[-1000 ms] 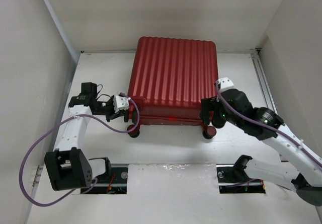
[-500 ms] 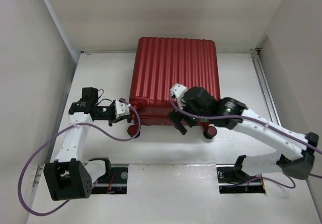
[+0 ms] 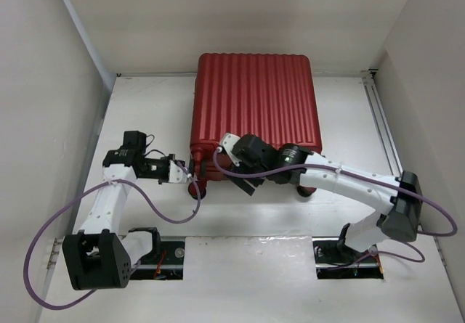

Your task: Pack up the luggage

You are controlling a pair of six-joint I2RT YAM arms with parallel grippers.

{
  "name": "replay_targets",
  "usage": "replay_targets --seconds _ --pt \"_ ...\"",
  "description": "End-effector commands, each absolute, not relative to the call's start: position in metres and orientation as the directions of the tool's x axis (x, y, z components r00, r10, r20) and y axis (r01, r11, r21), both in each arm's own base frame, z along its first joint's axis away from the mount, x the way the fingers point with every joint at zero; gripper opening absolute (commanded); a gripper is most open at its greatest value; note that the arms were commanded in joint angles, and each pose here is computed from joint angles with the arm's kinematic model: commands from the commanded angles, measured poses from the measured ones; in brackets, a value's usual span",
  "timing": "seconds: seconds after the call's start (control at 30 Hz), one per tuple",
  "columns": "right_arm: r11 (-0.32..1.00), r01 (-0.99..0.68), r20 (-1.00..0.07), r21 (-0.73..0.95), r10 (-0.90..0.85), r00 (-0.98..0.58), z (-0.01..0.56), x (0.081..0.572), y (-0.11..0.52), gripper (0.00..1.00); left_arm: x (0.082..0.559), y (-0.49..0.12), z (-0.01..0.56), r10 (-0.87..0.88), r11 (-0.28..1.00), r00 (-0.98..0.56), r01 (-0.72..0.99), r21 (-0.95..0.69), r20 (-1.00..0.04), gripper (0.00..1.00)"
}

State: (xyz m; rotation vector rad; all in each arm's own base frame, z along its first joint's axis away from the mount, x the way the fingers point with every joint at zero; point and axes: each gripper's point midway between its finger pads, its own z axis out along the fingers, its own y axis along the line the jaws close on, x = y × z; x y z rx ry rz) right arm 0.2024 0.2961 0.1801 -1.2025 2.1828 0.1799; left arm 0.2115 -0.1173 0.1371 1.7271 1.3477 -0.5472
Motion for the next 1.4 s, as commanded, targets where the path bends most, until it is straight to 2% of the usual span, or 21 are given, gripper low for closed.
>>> replay_targets --seconds 0.0,0.1,0.13,0.23,0.4,0.53,0.7,0.93,1.03,1.1,1.13,1.17,1.23,1.3,1.33,1.37 --pt "0.702 -0.645 -0.773 -0.303 -0.577 -0.265 0.229 0.279 0.330 0.76 0.141 -0.148 0.126 0.437 -0.167 0.172 0.980 0.108 -0.883 0.00" --pt "0.699 -0.632 -0.787 -0.335 -0.577 -0.220 0.235 0.296 0.349 0.52 0.132 -0.166 0.141 0.368 -0.205 0.165 0.974 0.093 -0.915 0.00" --pt "0.702 -0.629 -0.803 -0.334 -0.561 -0.200 0.246 0.301 0.357 0.33 0.133 -0.168 0.143 0.364 -0.215 0.179 0.971 0.104 -0.914 0.00" --pt "0.671 -0.653 -0.813 -0.352 -0.565 -0.143 0.255 0.311 0.379 0.15 0.131 -0.167 0.140 0.374 -0.217 0.171 0.972 0.093 -0.912 0.00" --pt "0.576 -0.761 -0.848 -0.300 -0.527 -0.065 0.256 0.308 0.424 0.06 0.128 -0.169 0.131 0.368 -0.229 0.159 0.970 0.077 -0.916 0.00" --pt "0.533 -0.804 -0.869 -0.264 -0.493 -0.041 0.250 0.305 0.445 0.05 0.125 -0.184 0.131 0.341 -0.285 0.162 0.957 0.063 -0.926 0.00" --pt "0.502 -0.831 -0.902 -0.238 -0.431 -0.003 0.270 0.305 0.467 0.00 0.121 -0.202 0.132 0.302 -0.331 0.145 0.943 0.039 -0.942 0.00" --pt "0.489 -0.852 -0.923 -0.188 -0.385 -0.018 0.280 0.314 0.484 0.00 0.109 -0.205 0.152 0.278 -0.403 0.166 0.914 0.042 -0.946 0.00" --pt "0.500 -0.853 -0.923 -0.148 -0.380 -0.063 0.281 0.315 0.474 0.00 0.113 -0.200 0.150 0.340 -0.396 0.180 0.918 0.033 -0.923 0.00" --pt "0.543 -0.831 -0.922 -0.121 -0.371 -0.108 0.292 0.313 0.451 0.15 0.115 -0.196 0.143 0.373 -0.377 0.161 0.926 0.009 -0.914 0.00" --pt "0.580 -0.808 -0.905 -0.105 -0.393 -0.164 0.287 0.312 0.431 0.27 0.118 -0.197 0.145 0.368 -0.373 0.174 0.928 0.027 -0.913 0.00" --pt "0.638 -0.763 -0.882 -0.104 -0.414 -0.225 0.273 0.315 0.406 0.61 0.119 -0.195 0.141 0.378 -0.355 0.151 0.935 0.007 -0.914 0.00" --pt "0.724 -0.689 -0.891 -0.036 -0.335 -0.307 0.295 0.303 0.361 0.76 0.122 -0.198 0.143 0.379 -0.330 0.119 0.944 -0.013 -0.918 0.00" --pt "0.787 -0.616 -0.838 -0.029 -0.356 -0.414 0.273 0.295 0.311 0.93 0.127 -0.200 0.147 0.360 -0.297 0.079 0.954 -0.034 -0.930 0.00" --pt "0.809 -0.587 -0.850 -0.004 -0.312 -0.425 0.289 0.284 0.289 0.97 0.131 -0.200 0.148 0.363 -0.277 0.064 0.960 -0.043 -0.929 0.00" --pt "0.825 -0.566 -0.819 -0.013 -0.333 -0.467 0.282 0.274 0.268 1.00 0.131 -0.200 0.148 0.367 -0.272 0.050 0.961 -0.055 -0.929 0.00"
